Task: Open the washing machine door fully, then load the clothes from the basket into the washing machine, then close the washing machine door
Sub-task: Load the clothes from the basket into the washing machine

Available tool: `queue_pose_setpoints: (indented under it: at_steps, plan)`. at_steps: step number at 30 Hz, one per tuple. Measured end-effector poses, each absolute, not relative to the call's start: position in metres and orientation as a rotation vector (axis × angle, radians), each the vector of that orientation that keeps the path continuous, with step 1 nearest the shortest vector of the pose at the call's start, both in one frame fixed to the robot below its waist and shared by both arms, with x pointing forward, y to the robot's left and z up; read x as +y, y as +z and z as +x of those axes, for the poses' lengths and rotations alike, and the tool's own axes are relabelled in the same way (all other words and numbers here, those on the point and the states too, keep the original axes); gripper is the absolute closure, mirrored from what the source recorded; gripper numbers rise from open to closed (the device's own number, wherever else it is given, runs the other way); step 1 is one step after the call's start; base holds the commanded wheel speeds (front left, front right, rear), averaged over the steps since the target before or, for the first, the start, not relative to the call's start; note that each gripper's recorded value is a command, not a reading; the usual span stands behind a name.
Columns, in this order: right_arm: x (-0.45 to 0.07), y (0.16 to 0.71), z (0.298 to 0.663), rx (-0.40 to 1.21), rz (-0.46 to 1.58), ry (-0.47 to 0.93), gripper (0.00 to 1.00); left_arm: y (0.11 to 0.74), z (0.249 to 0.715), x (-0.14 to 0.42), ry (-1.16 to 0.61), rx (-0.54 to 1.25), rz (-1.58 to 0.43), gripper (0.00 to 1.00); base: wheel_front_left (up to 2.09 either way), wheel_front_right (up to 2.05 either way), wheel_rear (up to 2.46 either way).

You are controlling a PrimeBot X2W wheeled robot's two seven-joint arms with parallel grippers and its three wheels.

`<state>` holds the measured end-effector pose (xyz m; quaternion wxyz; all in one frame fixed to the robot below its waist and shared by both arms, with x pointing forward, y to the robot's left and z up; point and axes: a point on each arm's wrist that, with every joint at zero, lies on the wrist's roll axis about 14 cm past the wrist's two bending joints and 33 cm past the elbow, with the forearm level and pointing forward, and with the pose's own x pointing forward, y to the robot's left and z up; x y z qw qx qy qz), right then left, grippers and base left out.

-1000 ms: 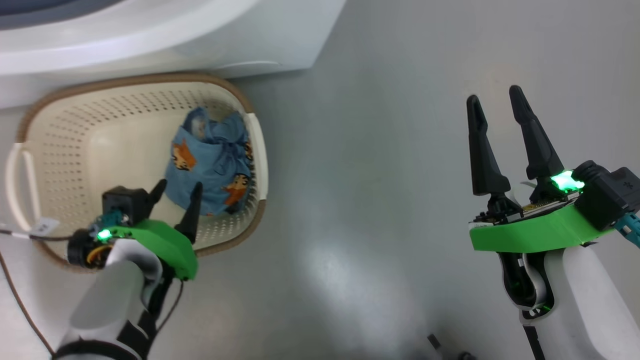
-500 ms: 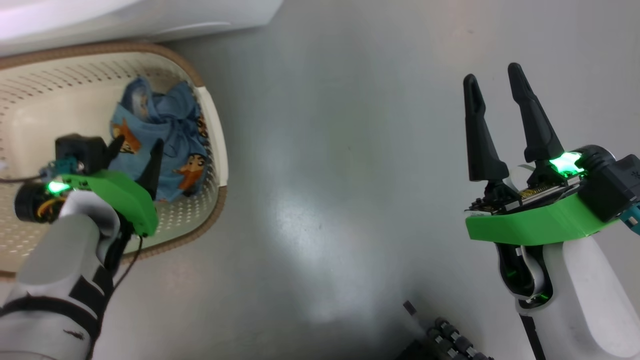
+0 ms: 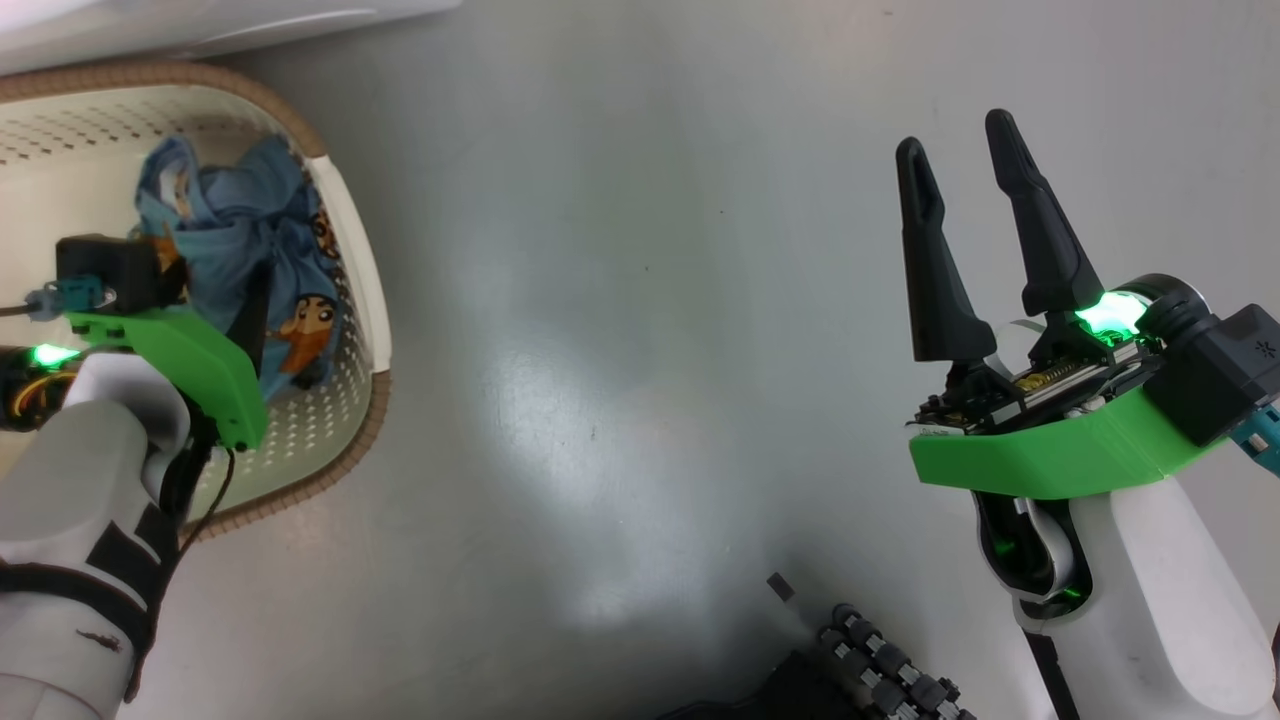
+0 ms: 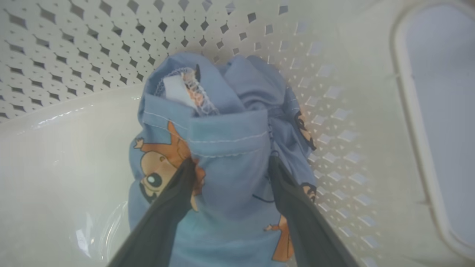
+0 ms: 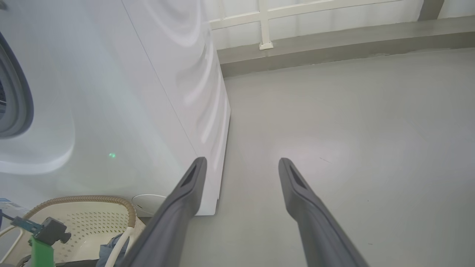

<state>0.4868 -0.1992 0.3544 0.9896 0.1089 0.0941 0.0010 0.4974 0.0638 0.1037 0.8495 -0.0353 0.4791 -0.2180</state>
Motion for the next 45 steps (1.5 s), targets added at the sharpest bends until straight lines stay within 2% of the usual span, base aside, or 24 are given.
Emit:
queue_pose_setpoints:
  at_steps: [1,2,4,11,17,22,31,45]
  plan:
    - [-0.2,0.355,0.487,0.189,0.217,0.001,0.0,0.103,0.497,0.063,-0.46,1.013,-0.075,0.0,0.0,0.0,0.0]
    - [-0.2,0.355,0.486,0.188,0.216,0.0,0.0,0.102,0.497,0.063,-0.461,1.016,-0.075,0.11,0.0,0.0,0.0]
    - [-0.2,0.357,0.486,0.187,0.215,0.0,0.0,0.102,0.496,0.063,-0.463,1.023,-0.071,1.0,0.0,0.0,0.0]
    - [-0.201,0.369,0.486,0.161,0.212,-0.001,0.0,0.115,0.5,0.06,-0.451,1.009,-0.093,1.0,0.0,0.0,0.0]
    - [-0.2,0.382,0.482,0.139,0.212,0.001,0.0,0.142,0.511,0.06,-0.399,0.922,-0.16,1.0,0.0,0.0,0.0]
    - [-0.199,0.399,0.482,0.101,0.204,0.008,0.0,0.161,0.499,0.068,-0.347,0.897,-0.203,1.0,0.0,0.0,0.0]
    - [-0.193,0.422,0.461,0.084,0.215,0.027,0.0,0.226,0.506,0.091,-0.262,0.745,-0.29,1.0,0.0,0.0,0.0]
    - [-0.178,0.459,0.415,0.04,0.24,0.071,0.0,0.32,0.464,0.14,-0.18,0.518,-0.232,1.0,0.0,0.0,0.0]
